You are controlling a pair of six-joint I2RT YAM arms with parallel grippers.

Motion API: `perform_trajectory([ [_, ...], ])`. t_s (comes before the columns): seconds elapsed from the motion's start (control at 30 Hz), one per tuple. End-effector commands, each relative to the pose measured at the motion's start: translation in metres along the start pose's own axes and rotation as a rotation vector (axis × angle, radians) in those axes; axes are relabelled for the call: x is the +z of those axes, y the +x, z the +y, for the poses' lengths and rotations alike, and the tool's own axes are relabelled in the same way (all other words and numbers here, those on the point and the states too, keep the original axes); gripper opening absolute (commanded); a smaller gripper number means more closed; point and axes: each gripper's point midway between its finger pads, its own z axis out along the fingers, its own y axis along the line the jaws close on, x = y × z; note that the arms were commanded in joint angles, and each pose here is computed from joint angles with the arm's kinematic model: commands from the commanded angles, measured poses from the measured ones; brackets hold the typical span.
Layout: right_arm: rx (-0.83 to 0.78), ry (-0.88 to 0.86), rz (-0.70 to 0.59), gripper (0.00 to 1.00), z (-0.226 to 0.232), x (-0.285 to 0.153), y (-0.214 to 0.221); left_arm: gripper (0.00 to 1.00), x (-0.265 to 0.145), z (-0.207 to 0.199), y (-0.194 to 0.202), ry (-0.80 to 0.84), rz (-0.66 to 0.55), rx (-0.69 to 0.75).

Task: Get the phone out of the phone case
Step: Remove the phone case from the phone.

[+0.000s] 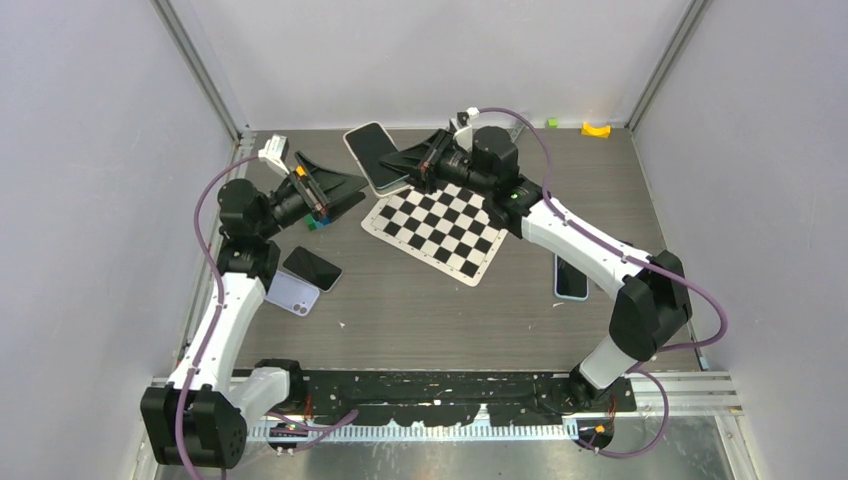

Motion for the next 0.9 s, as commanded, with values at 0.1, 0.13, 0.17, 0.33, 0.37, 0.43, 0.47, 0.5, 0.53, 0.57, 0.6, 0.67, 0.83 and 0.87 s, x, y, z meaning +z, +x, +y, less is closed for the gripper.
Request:
perform_trajectory([
  [0.1, 0.043, -0.175, 0.001, 0.01, 0.05, -0.003, -0.001, 0.89, -0.001, 0.011, 0.009, -0.004, 0.035, 0.034],
  [0.13, 0.047, -0.177, 0.009, 0.01, 0.05, -0.003, 0.0, 0.87, -0.001, 0.012, 0.009, -0.006, 0.035, 0.033],
  [0.17, 0.054, -0.18, 0.012, 0.01, 0.05, -0.002, 0.0, 0.84, 0.0, 0.013, 0.008, -0.008, 0.035, 0.028],
  [0.33, 0.069, -0.182, 0.033, 0.01, 0.047, 0.001, 0.005, 0.73, 0.004, 0.011, 0.003, -0.011, 0.032, 0.014],
  [0.37, 0.076, -0.184, 0.038, 0.01, 0.048, 0.001, 0.006, 0.71, 0.005, 0.012, 0.002, -0.015, 0.033, 0.007],
  [0.43, 0.09, -0.194, 0.051, 0.01, 0.048, 0.003, 0.009, 0.65, 0.006, 0.015, 0.001, -0.022, 0.034, -0.004],
  [0.47, 0.096, -0.201, 0.057, 0.01, 0.049, 0.004, 0.01, 0.63, 0.006, 0.016, 0.001, -0.026, 0.036, -0.012],
  [0.5, 0.097, -0.205, 0.064, 0.01, 0.05, 0.004, 0.012, 0.62, 0.007, 0.018, 0.001, -0.031, 0.036, -0.018],
  [0.53, 0.1, -0.209, 0.068, 0.01, 0.05, 0.005, 0.013, 0.61, 0.007, 0.02, 0.001, -0.034, 0.035, -0.026],
  [0.57, 0.1, -0.209, 0.074, 0.01, 0.049, 0.006, 0.015, 0.59, 0.007, 0.022, 0.001, -0.038, 0.033, -0.035],
  [0.6, 0.1, -0.209, 0.077, 0.01, 0.049, 0.006, 0.016, 0.58, 0.008, 0.022, 0.001, -0.039, 0.029, -0.039],
  [0.67, 0.09, -0.21, 0.093, 0.01, 0.05, 0.008, 0.02, 0.58, 0.008, 0.024, 0.0, -0.045, 0.02, -0.054],
  [0.83, 0.045, -0.155, 0.143, 0.0, 0.038, 0.015, 0.036, 0.57, 0.009, 0.035, -0.007, -0.094, -0.023, -0.091],
  [0.87, 0.043, -0.146, 0.14, 0.0, 0.035, 0.015, 0.036, 0.51, 0.009, 0.039, -0.008, -0.108, -0.034, -0.093],
])
